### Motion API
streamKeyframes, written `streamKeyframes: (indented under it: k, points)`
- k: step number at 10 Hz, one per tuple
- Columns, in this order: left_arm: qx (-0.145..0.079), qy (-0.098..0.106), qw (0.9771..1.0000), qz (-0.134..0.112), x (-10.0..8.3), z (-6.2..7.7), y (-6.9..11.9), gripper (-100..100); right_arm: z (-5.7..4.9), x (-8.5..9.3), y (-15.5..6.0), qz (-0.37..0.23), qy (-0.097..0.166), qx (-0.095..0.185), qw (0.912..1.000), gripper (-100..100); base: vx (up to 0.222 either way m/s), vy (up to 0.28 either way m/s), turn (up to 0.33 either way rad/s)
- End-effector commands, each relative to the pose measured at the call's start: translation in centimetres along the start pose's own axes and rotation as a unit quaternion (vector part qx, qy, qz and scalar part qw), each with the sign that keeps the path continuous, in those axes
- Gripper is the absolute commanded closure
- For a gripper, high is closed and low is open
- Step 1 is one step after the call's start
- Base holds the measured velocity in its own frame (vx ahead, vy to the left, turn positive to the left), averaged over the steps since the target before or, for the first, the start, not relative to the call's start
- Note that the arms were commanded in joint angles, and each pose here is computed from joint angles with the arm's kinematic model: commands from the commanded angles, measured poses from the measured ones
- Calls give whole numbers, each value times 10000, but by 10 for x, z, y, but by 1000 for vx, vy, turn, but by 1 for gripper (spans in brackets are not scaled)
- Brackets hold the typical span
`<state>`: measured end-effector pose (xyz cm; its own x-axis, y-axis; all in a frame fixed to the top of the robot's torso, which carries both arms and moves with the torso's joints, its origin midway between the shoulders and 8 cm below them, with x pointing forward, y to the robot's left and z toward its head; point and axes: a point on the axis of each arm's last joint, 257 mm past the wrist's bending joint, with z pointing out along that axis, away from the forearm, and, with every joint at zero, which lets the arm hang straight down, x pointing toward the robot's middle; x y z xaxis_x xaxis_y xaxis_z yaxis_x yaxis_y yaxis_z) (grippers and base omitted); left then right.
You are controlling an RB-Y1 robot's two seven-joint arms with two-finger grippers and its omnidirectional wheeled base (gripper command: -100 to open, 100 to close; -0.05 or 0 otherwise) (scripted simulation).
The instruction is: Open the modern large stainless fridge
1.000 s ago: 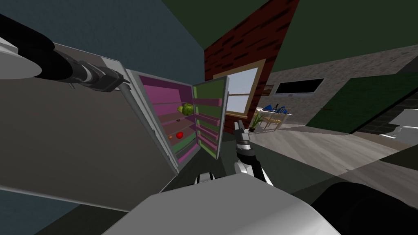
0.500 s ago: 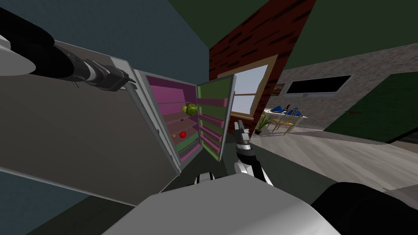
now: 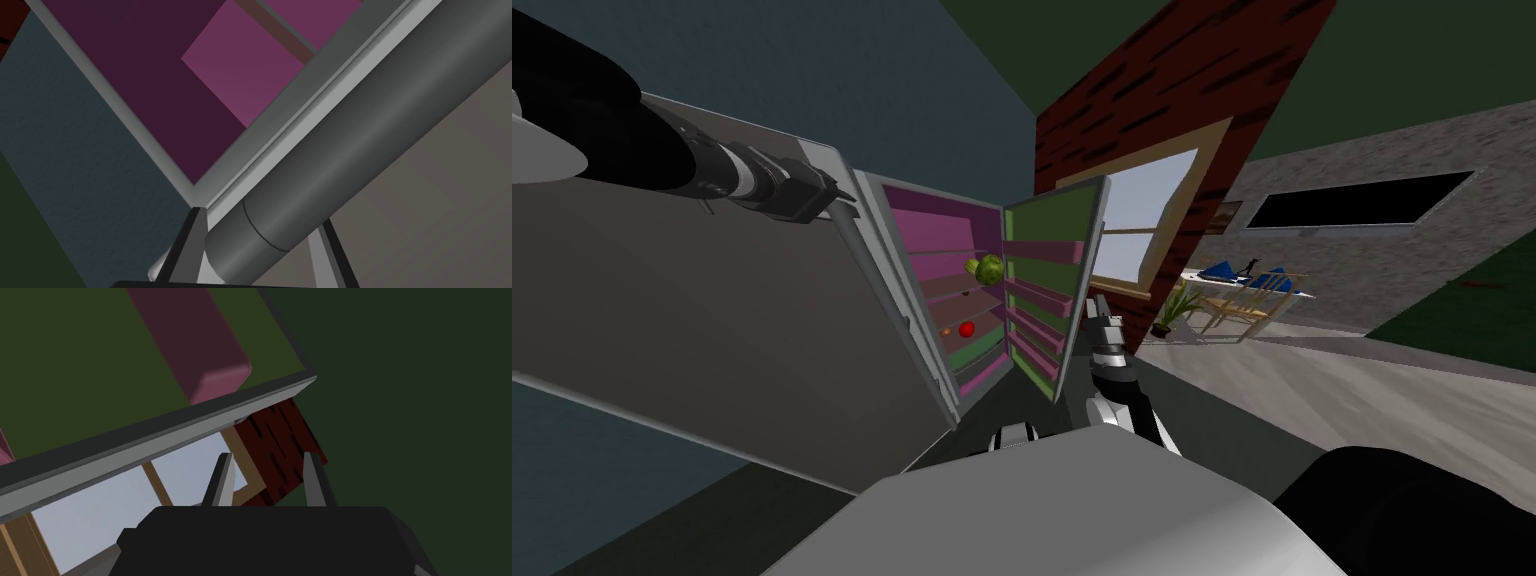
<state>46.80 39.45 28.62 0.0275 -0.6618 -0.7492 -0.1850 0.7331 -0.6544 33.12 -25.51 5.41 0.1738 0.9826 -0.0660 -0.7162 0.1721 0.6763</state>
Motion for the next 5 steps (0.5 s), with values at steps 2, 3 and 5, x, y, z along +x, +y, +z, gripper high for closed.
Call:
streamKeyframes:
  k: [2,3,5]
  points:
    - [122,182,9998,35,7,2,-5,100,0,0,0,0,1,-1,10000,0,-277,146,-331]
    - [156,224,9996,42,8,2,-6,100,0,0,0,0,0,-1,10000,0,-257,131,-306]
    - [226,305,9993,54,10,3,-9,100,0,0,0,0,0,0,10000,0,-238,102,-294]
